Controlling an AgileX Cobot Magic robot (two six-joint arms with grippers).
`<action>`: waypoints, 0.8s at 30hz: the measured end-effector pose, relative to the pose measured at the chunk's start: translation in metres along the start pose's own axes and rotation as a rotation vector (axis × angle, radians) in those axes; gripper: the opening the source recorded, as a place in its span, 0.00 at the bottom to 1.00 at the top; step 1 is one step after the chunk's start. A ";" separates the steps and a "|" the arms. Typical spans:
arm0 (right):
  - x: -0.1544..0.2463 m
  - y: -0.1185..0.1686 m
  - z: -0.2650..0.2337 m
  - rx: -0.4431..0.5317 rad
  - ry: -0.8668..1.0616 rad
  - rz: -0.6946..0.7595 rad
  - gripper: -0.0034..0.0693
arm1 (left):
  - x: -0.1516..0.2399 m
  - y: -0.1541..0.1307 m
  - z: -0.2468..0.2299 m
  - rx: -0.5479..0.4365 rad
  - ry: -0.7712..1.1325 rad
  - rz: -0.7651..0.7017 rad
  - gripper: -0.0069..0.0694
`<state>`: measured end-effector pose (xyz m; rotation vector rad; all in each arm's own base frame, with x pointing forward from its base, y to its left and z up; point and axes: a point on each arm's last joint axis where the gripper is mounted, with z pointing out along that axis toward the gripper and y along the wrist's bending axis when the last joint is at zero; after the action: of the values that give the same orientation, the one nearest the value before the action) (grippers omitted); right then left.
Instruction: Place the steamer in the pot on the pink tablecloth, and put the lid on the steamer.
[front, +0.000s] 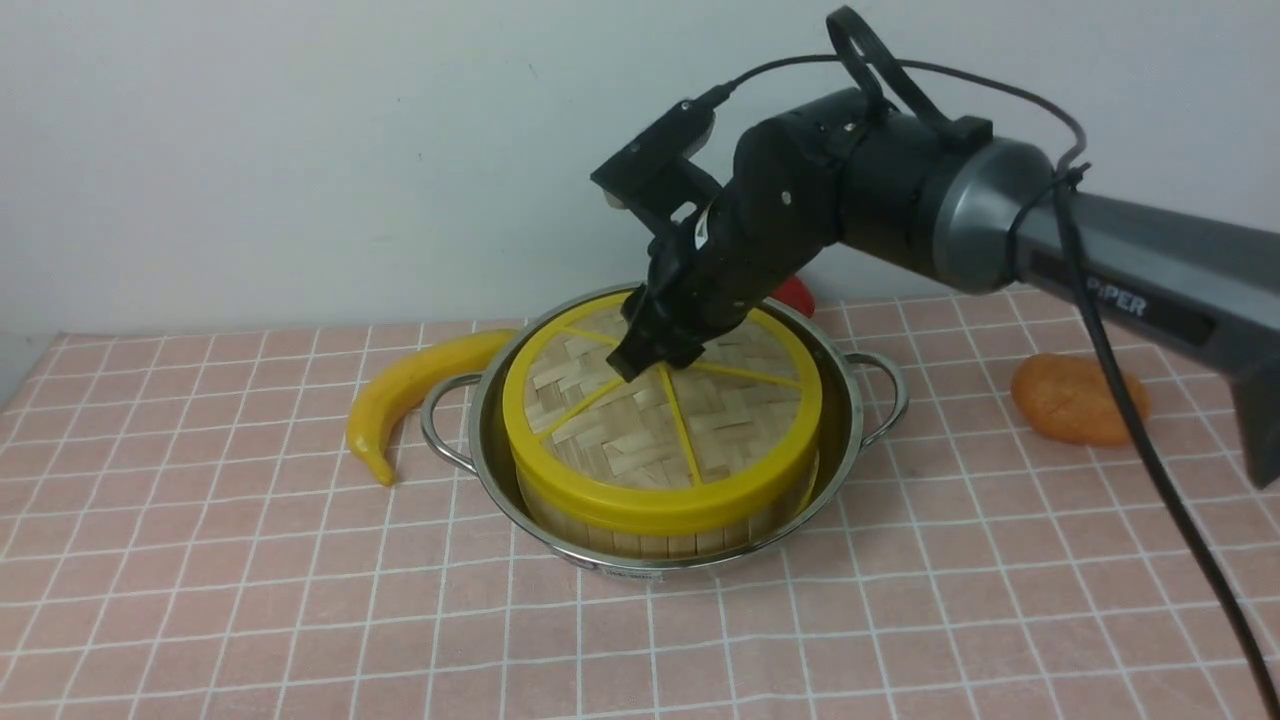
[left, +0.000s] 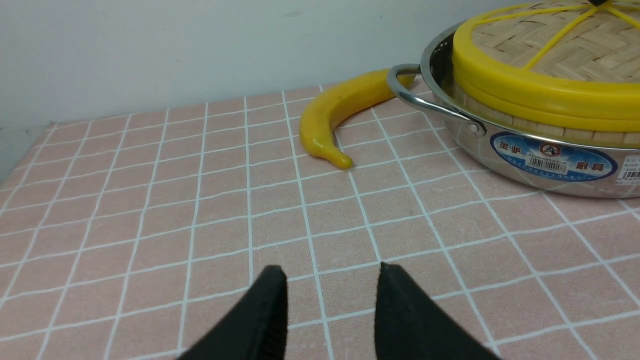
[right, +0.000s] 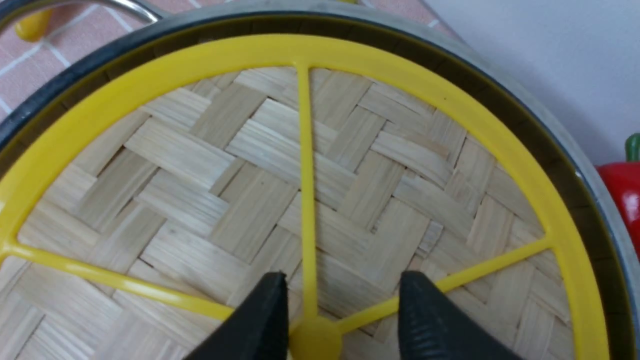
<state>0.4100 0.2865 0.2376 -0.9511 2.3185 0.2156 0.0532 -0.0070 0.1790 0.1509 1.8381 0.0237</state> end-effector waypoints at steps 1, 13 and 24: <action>0.000 0.000 0.000 -0.003 -0.001 0.000 0.55 | 0.000 0.000 0.000 0.000 0.000 0.000 0.41; -0.021 0.001 -0.033 -0.023 -0.155 0.076 0.73 | 0.000 0.000 0.000 0.000 0.000 0.000 0.41; -0.037 0.008 -0.105 -0.119 -0.236 0.193 0.03 | 0.000 0.000 0.000 0.000 0.000 0.000 0.41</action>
<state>0.3739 0.2756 0.3431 -0.7141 2.1947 0.5217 0.0532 -0.0070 0.1790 0.1509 1.8381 0.0237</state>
